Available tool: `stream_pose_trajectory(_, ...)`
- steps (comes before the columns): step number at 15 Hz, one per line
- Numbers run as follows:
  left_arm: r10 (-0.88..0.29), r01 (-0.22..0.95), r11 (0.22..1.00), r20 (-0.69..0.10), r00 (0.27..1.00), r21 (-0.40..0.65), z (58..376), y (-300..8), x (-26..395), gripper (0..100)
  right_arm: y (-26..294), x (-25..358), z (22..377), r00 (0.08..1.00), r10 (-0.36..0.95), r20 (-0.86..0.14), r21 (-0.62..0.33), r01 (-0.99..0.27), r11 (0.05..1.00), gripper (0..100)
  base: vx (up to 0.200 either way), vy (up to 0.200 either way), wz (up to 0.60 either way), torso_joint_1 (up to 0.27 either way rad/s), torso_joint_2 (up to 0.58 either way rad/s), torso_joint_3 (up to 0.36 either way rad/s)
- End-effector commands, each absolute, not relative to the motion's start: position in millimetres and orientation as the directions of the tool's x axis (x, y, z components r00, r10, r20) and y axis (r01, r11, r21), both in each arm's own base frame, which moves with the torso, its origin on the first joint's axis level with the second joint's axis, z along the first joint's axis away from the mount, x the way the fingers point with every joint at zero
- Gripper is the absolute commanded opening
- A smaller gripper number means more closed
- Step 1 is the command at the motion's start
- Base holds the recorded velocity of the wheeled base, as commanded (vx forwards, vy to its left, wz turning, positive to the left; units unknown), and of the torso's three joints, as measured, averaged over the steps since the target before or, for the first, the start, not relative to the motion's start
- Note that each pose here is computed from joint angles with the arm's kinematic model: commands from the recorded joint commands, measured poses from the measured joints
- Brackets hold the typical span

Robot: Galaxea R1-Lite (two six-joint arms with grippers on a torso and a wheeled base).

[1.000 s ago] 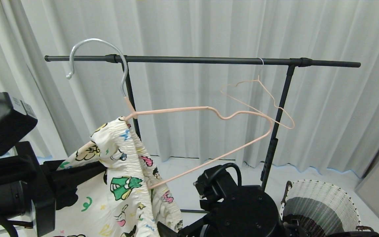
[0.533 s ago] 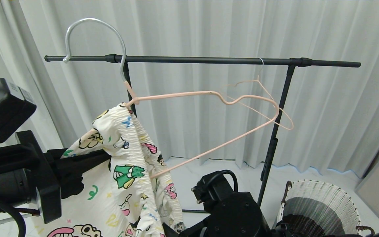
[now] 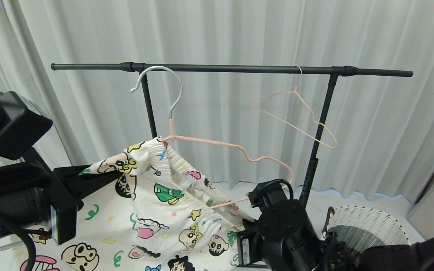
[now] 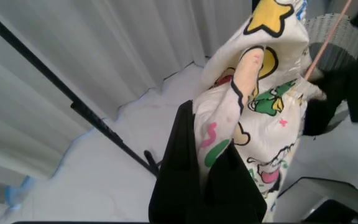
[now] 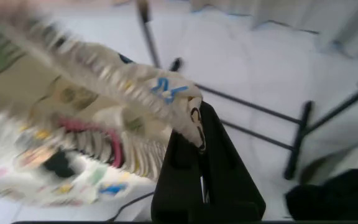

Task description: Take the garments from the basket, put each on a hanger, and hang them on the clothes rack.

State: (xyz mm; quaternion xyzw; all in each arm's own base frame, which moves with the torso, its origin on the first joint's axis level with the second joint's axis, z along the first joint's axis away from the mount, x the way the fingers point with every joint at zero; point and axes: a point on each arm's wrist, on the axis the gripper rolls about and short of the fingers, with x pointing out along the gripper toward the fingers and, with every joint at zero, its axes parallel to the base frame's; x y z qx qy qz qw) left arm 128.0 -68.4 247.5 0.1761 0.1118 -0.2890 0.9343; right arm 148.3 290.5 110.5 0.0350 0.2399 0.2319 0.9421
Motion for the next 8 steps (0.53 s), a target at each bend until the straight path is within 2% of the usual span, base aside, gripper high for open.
stream_pose_trajectory(1, -0.491, 0.575, 0.775, -0.323, 0.809, 0.263, 244.2, -69.1, 131.7, 0, 275.4, 165.4, 118.1, 0.813, 0.403, -0.42, 0.167, -0.368, 0.915, 0, 0.0, 0.0, 0.0, 0.0, 0.0, 0.0)
stream_pose_trajectory(3, -0.47, 0.556, 0.781, -0.317, 0.824, 0.286, 240.9, -67.4, 134.9, 0, 265.2, 178.2, 121.7, 0.835, 0.365, -0.412, 0.148, -0.335, 0.931, 0, 0.0, 0.0, 0.0, 0.0, 0.0, 0.0)
stream_pose_trajectory(6, -0.386, 0.485, 0.773, -0.304, 0.871, 0.408, 231.0, -53.8, 141.0, 0, 255.2, 190.4, 124.6, 0.854, 0.327, -0.405, 0.145, -0.293, 0.945, 0, 0.0, 0.0, 0.0, 0.0, 0.0, 0.0)
stream_pose_trajectory(8, -0.374, 0.466, 0.779, -0.285, 0.882, 0.42, 227.7, -51.8, 142.2, 0, 252.8, 193.4, 125.9, 0.858, 0.319, -0.402, 0.144, -0.285, 0.948, 0, 0.0, 0.0, 0.0, 0.0, 0.0, 0.0)
